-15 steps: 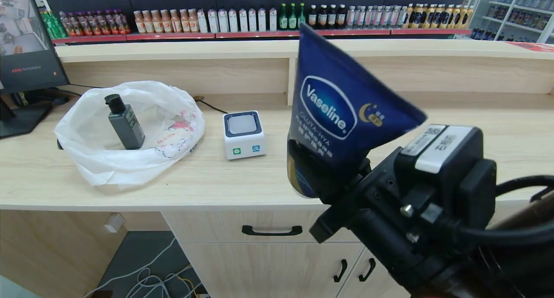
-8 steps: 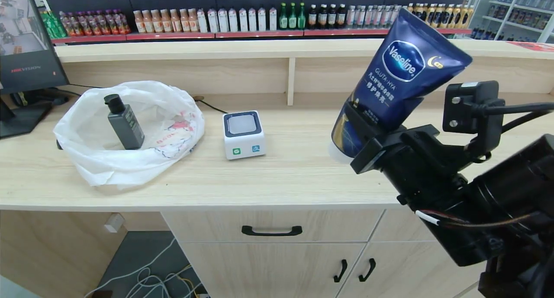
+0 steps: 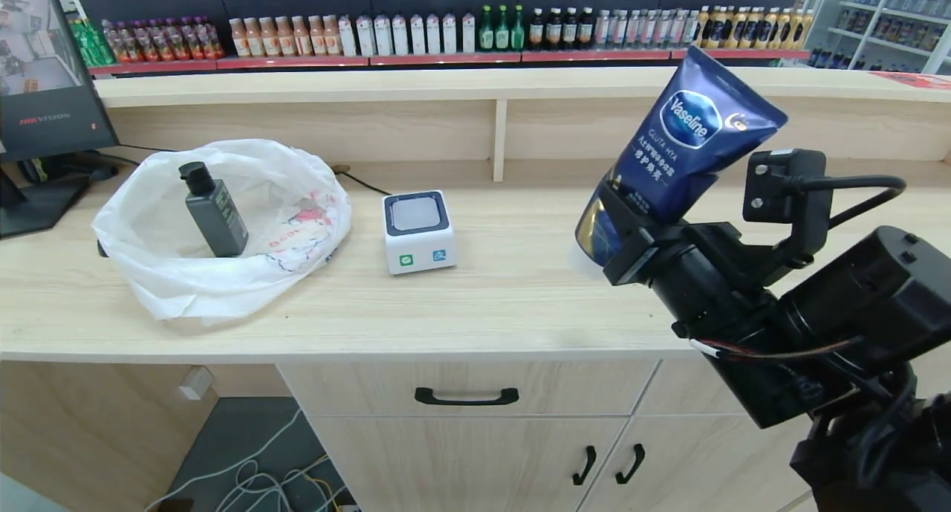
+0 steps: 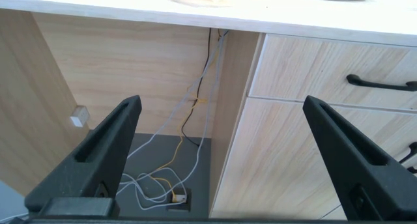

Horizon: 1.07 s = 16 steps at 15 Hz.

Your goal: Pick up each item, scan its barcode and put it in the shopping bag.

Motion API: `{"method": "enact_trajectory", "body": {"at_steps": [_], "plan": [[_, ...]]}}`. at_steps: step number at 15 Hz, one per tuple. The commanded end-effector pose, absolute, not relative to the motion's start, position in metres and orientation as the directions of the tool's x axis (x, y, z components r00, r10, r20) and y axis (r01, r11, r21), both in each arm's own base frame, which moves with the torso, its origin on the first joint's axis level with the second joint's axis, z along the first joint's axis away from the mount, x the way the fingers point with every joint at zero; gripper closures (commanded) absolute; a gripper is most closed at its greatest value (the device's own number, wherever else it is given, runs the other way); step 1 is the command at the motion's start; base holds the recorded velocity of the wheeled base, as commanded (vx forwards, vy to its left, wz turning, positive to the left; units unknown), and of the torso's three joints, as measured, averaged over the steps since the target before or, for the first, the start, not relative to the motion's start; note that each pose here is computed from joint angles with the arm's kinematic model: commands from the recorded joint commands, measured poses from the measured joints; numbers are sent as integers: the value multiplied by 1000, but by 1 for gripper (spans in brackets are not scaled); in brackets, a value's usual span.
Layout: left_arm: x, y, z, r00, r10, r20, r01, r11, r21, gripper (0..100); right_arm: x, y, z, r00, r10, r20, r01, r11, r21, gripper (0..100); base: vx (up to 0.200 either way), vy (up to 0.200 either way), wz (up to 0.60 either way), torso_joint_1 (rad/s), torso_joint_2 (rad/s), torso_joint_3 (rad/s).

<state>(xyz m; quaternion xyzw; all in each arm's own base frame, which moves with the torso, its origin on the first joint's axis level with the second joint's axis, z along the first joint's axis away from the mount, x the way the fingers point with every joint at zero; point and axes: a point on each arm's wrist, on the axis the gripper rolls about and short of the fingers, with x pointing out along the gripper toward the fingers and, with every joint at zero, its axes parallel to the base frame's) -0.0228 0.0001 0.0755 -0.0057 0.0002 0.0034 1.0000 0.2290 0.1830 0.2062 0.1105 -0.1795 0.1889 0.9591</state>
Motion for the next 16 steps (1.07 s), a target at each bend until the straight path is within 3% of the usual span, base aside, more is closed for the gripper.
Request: {"method": "enact_trajectory", "body": {"at_steps": [1,16], "plan": [[-23,0,75,1000,8,0,-8,1000,-12,0,233,183,206,866,316,387,-396,907,144,100,0,200,0,-2,-2,2],[-23,0,75,1000,6,0,-6,1000,-9,0,236,193,214,865,279,416,-371,915,160,100,0,200,0,3,3,2]]}}
